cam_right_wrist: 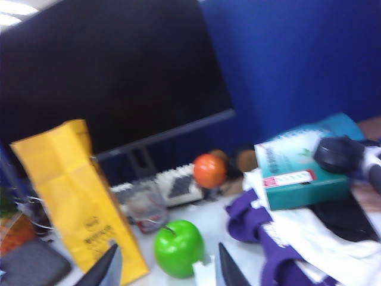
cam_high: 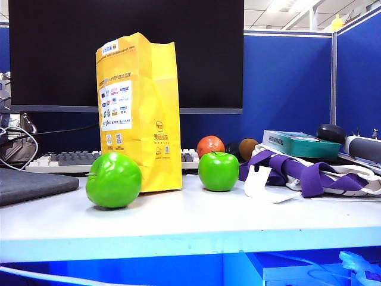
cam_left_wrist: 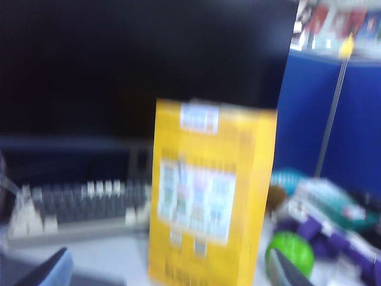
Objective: Pick up the green apple and throw it into the yellow paper bag.
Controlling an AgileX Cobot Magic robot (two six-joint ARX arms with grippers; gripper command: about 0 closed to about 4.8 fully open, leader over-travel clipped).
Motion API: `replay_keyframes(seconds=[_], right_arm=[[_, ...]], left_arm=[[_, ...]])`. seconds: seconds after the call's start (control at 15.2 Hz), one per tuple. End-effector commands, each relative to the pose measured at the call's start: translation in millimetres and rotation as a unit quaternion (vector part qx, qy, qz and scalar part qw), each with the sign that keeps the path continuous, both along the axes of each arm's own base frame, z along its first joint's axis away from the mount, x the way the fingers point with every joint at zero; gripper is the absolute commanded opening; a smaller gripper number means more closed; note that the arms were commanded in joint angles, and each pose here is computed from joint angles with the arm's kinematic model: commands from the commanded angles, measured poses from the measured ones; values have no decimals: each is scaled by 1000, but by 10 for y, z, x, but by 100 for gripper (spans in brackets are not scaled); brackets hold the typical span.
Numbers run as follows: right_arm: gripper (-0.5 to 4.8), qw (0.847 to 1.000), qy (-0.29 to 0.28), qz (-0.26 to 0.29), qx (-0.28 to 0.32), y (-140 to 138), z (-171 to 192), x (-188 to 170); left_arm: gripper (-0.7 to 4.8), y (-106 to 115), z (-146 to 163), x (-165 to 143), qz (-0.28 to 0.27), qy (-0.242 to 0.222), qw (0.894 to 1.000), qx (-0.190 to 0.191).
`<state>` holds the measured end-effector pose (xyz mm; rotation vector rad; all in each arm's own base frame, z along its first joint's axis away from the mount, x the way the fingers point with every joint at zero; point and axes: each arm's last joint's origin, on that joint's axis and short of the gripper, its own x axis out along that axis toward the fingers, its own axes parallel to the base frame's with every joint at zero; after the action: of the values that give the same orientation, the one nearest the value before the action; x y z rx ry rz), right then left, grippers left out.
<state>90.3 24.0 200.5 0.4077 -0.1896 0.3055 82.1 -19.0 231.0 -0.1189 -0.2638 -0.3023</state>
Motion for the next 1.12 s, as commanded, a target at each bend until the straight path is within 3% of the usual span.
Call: replay_keyframes(seconds=[0.07,0.2,0.39,0.46,0.59,0.79,1.12], right_arm=[[212,999,6,-11,-46,27,254,98],[211,998,11,0,-54,118,445,414],[216,987,97,92,-88,330,584,1024],[286,980,120,127,-94,426,667,1316],[384,973,134,152,-109,546,771,1721],[463,959,166,163,-163,654,888,2113],[479,935,206,181,-223,778,929,2589]], left_arm=[[435,-20,440,95,10,18,999,46],[435,-103,565,463,-8,101,991,87],[434,-279,730,916,-156,191,964,99],[435,-351,841,1089,-182,230,951,102],[436,-410,1024,1238,-190,233,948,107],[479,-468,1165,1237,-179,216,953,112],[479,-546,1145,1160,-198,274,934,113]])
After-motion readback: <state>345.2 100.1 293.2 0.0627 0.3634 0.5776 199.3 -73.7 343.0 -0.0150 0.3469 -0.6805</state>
